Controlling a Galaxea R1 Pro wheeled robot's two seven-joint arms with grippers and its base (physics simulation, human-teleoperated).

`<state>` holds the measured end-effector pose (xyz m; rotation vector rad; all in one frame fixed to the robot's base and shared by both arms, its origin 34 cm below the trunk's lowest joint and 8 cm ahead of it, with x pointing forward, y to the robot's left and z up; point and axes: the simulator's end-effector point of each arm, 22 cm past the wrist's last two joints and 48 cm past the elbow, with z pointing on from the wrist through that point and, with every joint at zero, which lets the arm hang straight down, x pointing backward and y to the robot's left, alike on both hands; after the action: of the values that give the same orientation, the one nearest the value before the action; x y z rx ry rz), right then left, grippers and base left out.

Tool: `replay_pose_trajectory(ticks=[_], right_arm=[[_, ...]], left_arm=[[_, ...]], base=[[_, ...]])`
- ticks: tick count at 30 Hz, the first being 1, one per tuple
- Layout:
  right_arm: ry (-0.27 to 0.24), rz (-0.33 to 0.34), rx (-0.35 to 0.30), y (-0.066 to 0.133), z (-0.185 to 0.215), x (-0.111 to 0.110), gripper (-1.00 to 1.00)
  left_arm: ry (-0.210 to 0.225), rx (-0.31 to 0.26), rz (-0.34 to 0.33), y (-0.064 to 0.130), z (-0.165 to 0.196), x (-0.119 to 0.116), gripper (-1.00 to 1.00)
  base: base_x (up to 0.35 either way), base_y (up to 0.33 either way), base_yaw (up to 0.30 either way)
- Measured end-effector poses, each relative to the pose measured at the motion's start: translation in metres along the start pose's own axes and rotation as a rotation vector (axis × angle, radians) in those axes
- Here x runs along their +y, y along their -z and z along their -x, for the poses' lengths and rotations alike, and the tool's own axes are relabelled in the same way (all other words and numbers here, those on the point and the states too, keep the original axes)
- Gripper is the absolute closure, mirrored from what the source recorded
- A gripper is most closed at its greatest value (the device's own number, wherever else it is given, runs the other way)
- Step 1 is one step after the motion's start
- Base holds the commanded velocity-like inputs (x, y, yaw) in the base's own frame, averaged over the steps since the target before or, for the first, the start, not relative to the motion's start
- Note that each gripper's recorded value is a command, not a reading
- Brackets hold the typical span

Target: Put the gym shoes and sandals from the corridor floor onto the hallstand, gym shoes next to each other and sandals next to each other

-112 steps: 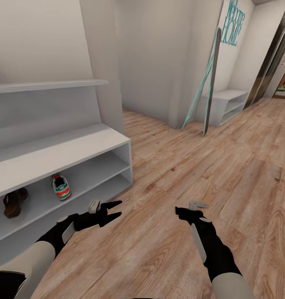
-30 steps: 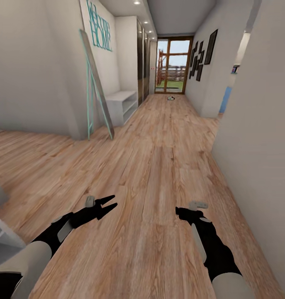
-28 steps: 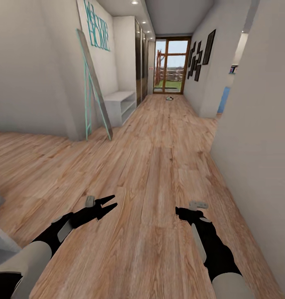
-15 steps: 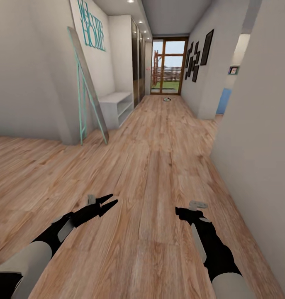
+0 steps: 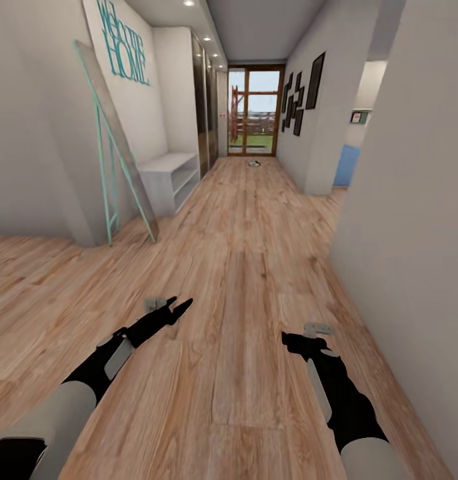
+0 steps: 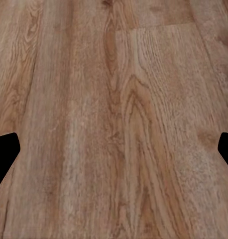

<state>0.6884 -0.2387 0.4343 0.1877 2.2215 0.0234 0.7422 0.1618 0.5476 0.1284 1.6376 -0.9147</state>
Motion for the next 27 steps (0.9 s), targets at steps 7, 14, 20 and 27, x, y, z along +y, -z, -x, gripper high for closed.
replay_pose_trajectory(ticks=[7, 14, 20, 27], right_arm=[[0.001, 0.001, 0.002, 0.0, -0.001, 0.001, -1.0], [0.003, 0.004, 0.002, 0.0, -0.001, 0.002, -1.0], [0.003, 0.005, 0.001, 0.0, 0.0, 0.002, -1.0], [0.004, 0.007, -0.003, 0.002, 0.002, 0.004, -1.0]], left_arm=[[-0.019, -0.003, 0.224, 0.005, 0.003, 0.048, -1.0], [-0.019, 0.003, 0.259, 0.006, 0.001, 0.056, -1.0], [-0.019, 0.002, 0.258, 0.005, 0.002, 0.054, -1.0], [-0.021, -0.001, 0.257, 0.006, 0.004, 0.054, -1.0]], base=[[0.348, -0.014, -0.001], [0.348, -0.093, 0.0], [0.348, -0.106, -0.116], [0.347, -0.108, -0.183]])
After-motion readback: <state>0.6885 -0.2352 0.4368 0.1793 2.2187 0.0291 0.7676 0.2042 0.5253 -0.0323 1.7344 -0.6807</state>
